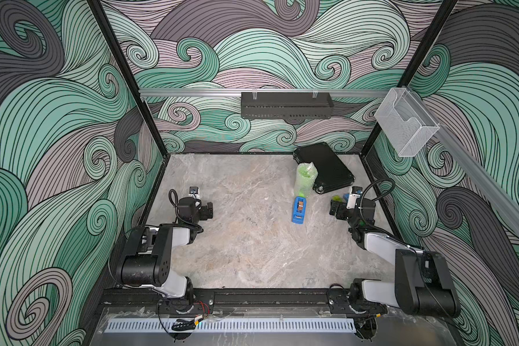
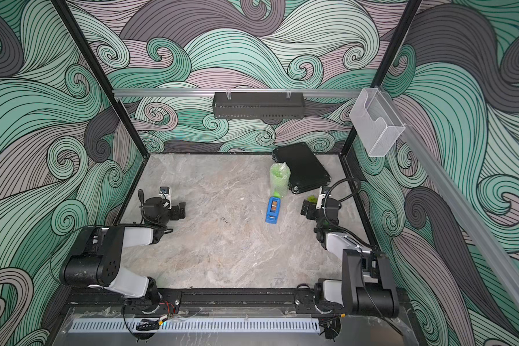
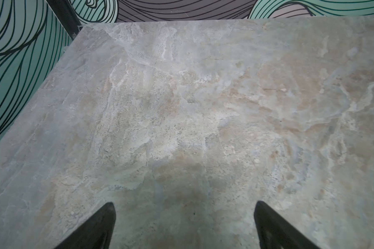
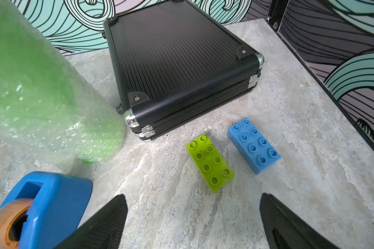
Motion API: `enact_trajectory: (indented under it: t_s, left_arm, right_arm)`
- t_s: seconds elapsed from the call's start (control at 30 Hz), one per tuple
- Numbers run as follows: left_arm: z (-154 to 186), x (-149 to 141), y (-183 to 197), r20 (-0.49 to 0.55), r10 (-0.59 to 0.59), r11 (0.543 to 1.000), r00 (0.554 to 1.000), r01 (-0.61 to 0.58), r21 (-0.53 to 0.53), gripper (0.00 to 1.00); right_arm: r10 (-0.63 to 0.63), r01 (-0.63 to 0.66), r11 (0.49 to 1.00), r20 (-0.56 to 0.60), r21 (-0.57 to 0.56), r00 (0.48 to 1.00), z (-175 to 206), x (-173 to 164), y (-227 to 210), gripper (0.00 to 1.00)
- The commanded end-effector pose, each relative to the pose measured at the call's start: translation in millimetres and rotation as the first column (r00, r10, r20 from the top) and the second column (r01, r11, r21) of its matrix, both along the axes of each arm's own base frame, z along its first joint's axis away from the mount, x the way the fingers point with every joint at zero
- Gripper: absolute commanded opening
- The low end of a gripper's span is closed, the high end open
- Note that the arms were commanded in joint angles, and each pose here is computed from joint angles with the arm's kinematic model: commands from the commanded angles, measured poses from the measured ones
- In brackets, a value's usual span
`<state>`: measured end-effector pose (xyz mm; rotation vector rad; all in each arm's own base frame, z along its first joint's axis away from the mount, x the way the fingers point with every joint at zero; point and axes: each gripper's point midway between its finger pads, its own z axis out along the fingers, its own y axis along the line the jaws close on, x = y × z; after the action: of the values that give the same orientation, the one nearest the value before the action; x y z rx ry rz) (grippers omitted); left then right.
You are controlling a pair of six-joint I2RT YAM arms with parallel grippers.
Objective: Wrap wine glasses in bubble wrap
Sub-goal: Reset both arms
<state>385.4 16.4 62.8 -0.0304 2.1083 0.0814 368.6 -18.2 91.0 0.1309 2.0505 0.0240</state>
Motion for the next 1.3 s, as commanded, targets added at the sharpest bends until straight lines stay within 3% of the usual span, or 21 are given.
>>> enact_trajectory:
  t_s: [0.0,0.37,0.67,0.83,0.9,0.97,1.13,1.27]
  left_arm:
    - [21.5,15.4,14.1,0.078,0.078,0.997,0.994,-0.077,-0.015,0.99]
    - [21.7,14.9,15.1,0.078,0.083,0.996,0.993,-0.083,-0.012,0.99]
    - [22.5,14.8,15.3,0.082,0.086,0.996,0.993,-0.085,-0.010,0.99]
    - [21.8,14.5,14.9,0.079,0.085,0.996,0.993,-0.084,-0.010,0.99]
    - [22.3,14.3,15.1,0.081,0.087,0.996,0.993,-0.086,-0.009,0.99]
    - [22.2,14.3,15.2,0.081,0.087,0.996,0.993,-0.086,-0.009,0.99]
    - [21.9,14.5,14.9,0.079,0.086,0.996,0.993,-0.085,-0.010,0.99]
    - [22.2,14.6,15.0,0.080,0.086,0.996,0.993,-0.085,-0.009,0.99]
  right_arm:
    - [0.016,-0.009,0.999,0.180,-0.039,0.983,23.5,16.2,0.6,0.99]
    - [0.061,-0.055,0.998,0.163,-0.043,0.985,5.2,23.0,7.9,0.99]
    - [0.048,-0.037,0.998,0.224,-0.055,0.973,27.0,8.7,6.7,0.99]
    - [0.058,-0.048,0.998,0.230,-0.051,0.971,9.7,20.3,8.3,0.99]
    - [0.049,-0.043,0.998,0.131,-0.048,0.990,3.2,23.5,6.5,0.99]
    - [0.053,-0.044,0.998,0.180,-0.054,0.982,6.2,26.3,8.1,0.99]
    - [0.054,-0.045,0.997,0.153,-0.059,0.987,4.6,25.5,9.4,0.99]
    - [0.095,-0.082,0.988,0.100,-0.131,0.990,0.8,30.7,24.3,0.99]
